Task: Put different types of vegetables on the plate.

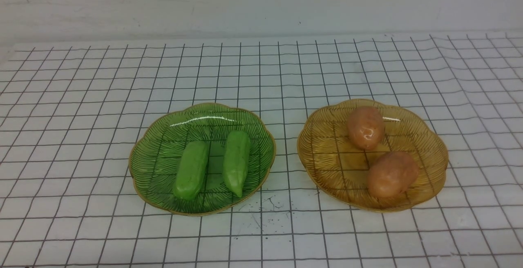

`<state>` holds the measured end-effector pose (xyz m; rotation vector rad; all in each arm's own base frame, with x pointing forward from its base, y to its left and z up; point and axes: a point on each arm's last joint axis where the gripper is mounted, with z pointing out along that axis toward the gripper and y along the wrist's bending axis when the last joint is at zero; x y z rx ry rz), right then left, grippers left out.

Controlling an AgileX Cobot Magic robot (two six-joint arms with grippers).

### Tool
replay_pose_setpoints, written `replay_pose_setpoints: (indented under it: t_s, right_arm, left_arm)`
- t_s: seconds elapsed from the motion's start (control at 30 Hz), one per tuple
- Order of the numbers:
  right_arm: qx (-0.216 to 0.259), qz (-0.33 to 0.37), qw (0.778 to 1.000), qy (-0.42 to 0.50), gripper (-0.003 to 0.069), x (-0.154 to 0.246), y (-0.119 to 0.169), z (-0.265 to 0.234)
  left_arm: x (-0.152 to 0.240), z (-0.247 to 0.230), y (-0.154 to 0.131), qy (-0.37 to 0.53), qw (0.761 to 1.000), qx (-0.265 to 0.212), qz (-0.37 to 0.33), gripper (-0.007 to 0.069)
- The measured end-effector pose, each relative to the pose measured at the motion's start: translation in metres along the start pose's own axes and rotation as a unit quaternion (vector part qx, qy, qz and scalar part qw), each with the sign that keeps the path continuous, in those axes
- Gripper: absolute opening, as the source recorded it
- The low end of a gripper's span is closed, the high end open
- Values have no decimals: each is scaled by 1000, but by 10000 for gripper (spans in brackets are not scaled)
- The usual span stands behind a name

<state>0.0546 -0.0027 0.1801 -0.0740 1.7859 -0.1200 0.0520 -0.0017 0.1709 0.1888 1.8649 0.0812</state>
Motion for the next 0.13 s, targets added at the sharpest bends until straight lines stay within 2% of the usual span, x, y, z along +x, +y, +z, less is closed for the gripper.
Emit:
replay_pose_setpoints:
  t_s: [0.13]
  right_arm:
    - [0,0,1000,0,-15,0,0,0]
  left_arm:
    - [0,0,0,0,1000,0,0,-7]
